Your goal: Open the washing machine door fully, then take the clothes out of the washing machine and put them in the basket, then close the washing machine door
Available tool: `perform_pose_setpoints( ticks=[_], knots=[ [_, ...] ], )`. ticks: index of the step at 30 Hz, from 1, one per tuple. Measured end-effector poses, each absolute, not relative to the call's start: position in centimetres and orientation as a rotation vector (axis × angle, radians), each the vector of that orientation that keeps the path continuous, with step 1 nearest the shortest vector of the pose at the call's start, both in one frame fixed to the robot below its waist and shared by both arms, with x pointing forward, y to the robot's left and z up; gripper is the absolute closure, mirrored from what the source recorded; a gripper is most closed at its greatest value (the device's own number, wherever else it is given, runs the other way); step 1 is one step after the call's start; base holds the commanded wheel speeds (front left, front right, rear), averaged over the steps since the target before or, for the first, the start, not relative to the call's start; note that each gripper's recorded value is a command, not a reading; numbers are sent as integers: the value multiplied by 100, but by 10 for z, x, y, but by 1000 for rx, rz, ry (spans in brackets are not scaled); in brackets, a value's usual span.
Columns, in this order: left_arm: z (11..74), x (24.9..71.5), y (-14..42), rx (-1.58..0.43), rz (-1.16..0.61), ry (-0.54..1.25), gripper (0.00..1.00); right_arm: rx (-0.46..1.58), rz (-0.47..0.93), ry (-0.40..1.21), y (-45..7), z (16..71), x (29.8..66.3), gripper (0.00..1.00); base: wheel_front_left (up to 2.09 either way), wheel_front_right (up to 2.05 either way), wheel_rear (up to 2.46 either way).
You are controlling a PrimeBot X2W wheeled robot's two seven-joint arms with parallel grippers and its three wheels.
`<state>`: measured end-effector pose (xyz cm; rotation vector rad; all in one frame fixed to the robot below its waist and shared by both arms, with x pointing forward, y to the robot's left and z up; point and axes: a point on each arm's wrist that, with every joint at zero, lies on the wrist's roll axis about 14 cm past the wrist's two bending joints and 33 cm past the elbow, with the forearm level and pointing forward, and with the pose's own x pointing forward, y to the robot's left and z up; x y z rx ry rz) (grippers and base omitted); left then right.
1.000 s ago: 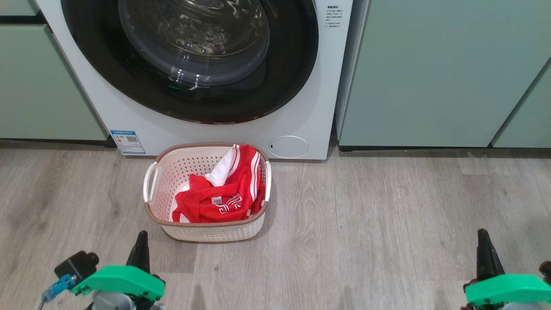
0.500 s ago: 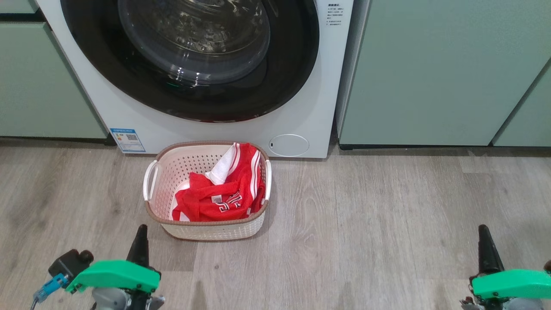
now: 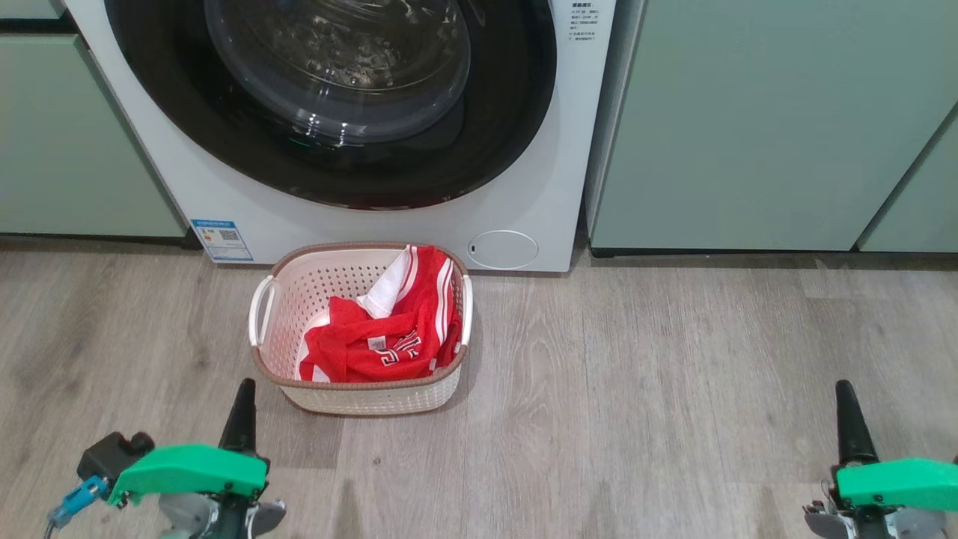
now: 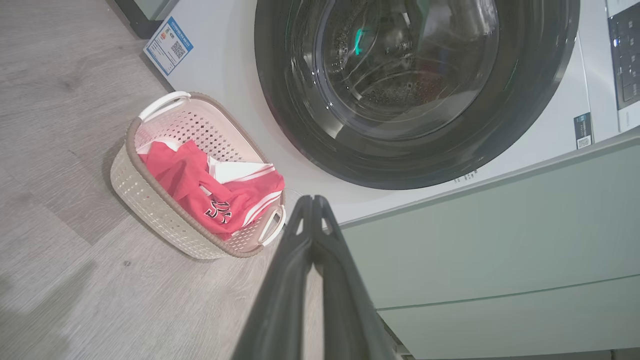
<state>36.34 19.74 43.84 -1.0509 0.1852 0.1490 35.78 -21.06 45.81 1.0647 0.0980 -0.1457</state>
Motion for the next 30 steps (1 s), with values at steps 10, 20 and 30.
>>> perform_pose_setpoints(
  ticks=[10,20,30],
  knots=[
    [446,367,196,-1172,138,165,100,1183,-150,93,-211,459,359,100,0,0,0],
    [454,370,195,-1271,124,145,100,1280,-131,80,-209,466,366,100,0,0,0],
    [463,373,193,-1381,100,128,100,1386,-125,76,-208,467,367,100,0,0,0]
  ],
)
